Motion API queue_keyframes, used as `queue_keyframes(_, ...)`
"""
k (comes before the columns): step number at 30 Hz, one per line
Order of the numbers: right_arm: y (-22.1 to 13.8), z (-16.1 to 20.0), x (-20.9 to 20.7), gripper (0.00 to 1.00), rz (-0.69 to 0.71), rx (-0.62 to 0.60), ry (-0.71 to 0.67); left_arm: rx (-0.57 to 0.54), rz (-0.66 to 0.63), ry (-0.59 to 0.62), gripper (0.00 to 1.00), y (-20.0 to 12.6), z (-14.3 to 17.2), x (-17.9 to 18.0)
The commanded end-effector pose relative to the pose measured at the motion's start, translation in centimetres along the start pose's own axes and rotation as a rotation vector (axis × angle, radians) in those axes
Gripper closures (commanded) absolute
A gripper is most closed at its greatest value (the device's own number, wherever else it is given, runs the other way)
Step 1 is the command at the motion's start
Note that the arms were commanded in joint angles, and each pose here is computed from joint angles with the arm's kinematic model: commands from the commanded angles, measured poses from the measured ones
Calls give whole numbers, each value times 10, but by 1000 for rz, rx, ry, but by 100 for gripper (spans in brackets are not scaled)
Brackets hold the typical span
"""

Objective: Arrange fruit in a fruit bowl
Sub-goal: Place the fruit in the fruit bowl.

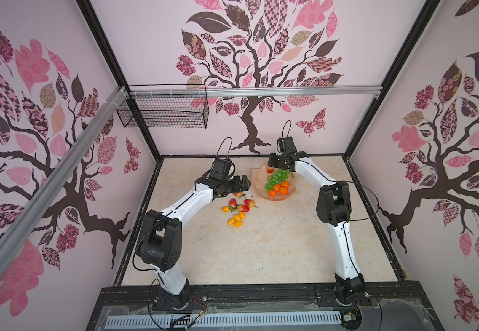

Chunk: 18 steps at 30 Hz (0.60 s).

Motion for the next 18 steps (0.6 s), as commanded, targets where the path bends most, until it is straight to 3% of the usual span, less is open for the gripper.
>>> queue_keyframes(1,8,2,-7,100,31,11,-23,-22,32,16,2,-1,-10,-7)
queue_keyframes(18,1,19,1,99,-61,64,-71,2,50,17,2,-2,-6,-7)
Point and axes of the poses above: each gripper's point midway between its finger pads, its own y axis out along the fingers, its own x axis along the line the jaws close on, z = x × y, the point moved 10 cm from there along -y, back along the fingers, and after that the axes turned 4 degrees about -y, right-handed, at the moved point
